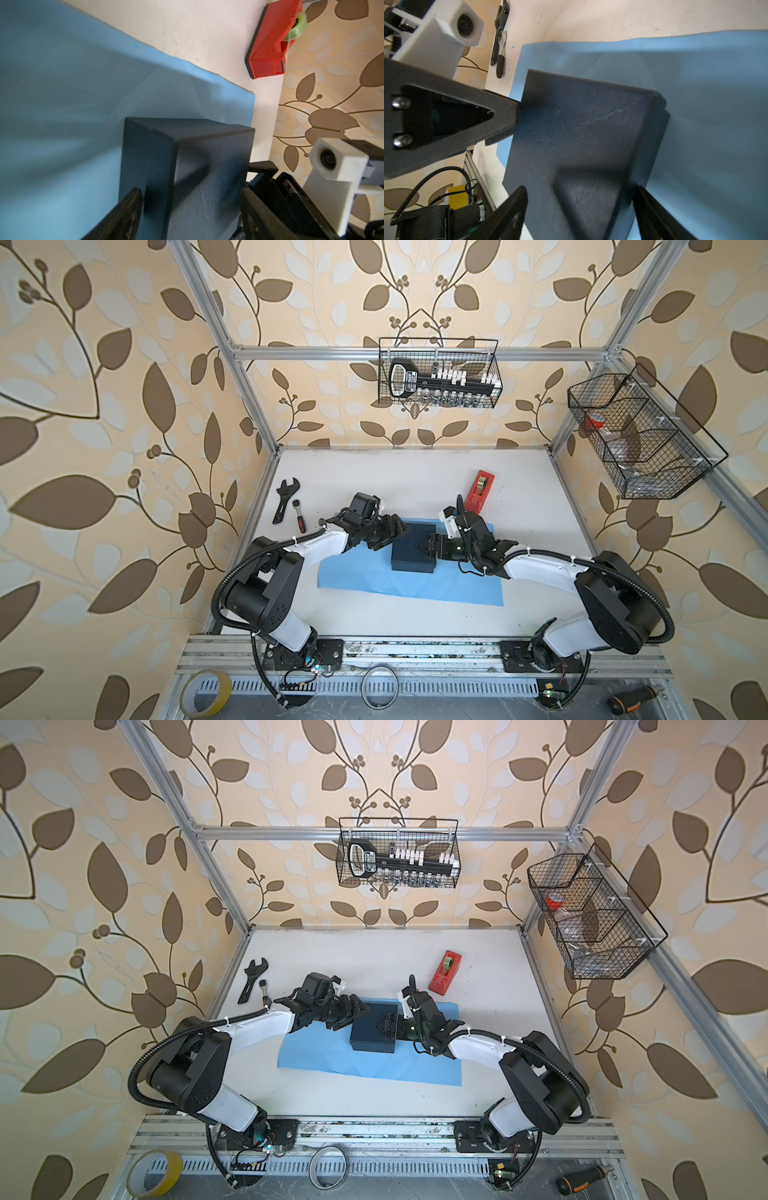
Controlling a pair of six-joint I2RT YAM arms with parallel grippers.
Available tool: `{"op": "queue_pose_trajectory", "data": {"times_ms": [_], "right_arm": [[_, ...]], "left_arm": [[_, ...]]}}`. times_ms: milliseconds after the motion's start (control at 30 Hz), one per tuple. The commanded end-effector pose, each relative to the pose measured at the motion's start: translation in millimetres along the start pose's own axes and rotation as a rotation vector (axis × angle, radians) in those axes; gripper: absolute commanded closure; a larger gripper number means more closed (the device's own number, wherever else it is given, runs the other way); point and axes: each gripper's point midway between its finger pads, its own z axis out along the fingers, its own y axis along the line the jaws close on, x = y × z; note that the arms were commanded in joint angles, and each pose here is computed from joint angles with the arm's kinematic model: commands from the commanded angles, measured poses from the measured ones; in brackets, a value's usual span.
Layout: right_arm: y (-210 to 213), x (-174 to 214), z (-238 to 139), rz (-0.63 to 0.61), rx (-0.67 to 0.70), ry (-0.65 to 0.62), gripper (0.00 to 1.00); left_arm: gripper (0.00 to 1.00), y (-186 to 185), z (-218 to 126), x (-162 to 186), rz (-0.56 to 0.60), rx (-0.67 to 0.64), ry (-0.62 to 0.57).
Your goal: Wrap the gift box in paper
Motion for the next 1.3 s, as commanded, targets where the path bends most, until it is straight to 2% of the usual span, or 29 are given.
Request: {"op": "queue_pose_trajectory", "data": {"times_ms": [0,133,267,333,467,600,733,833,933,1267], "right_arm": [[1.3,-7.7,-15.3,-0.012,-0.010,-0.018,0.15],[-25.2,-3.9,-32.9,0.009,0.032,-0.047,0.11],[-42.6,11.9,-39.4,0.013,0.054,-0.034,0.11],[-52.6,17.0,-41.2,0.012,0.080,-0.033,0.14],[-76.1,21.2,-46.6,-0.001,0.171,-0.044,0.22],[-81.8,27.7,-42.7,-0.009,0.204,-0.021,0.35],[-85.2,29.4,-43.4,0.011,0.210,-0.032,0.43],[-97.2,24.4,-54.6,0.052,0.219,-0.064,0.45],[-107.5,24.5,-62.6,0.076,0.230,-0.074,0.47],[-138.5,35.2,-68.6,0.183,0.281,-0.070,0.54]], "left_arm": [[0.18,2.7,-19.1,-10.7,0.029,-0.030,-0.061],[0.14,16.0,-34.4,-17.3,0.007,-0.051,-0.105],[0.14,14.5,-52.4,-13.3,0.047,-0.050,-0.140],[0.14,14.5,-59.4,-0.7,0.099,-0.056,-0.137],[0.11,11.9,-74.1,7.1,0.242,-0.182,-0.178],[0.10,-16.5,-79.1,15.9,0.394,-0.224,-0.199],[0.10,-51.1,-64.8,31.0,0.580,-0.278,-0.189],[0.08,-65.2,-48.8,39.6,0.721,-0.395,-0.185],[0.01,-73.4,-28.5,47.5,0.855,-0.500,-0.167],[0.01,-79.0,16.8,52.6,1.051,-0.755,-0.141]]}}
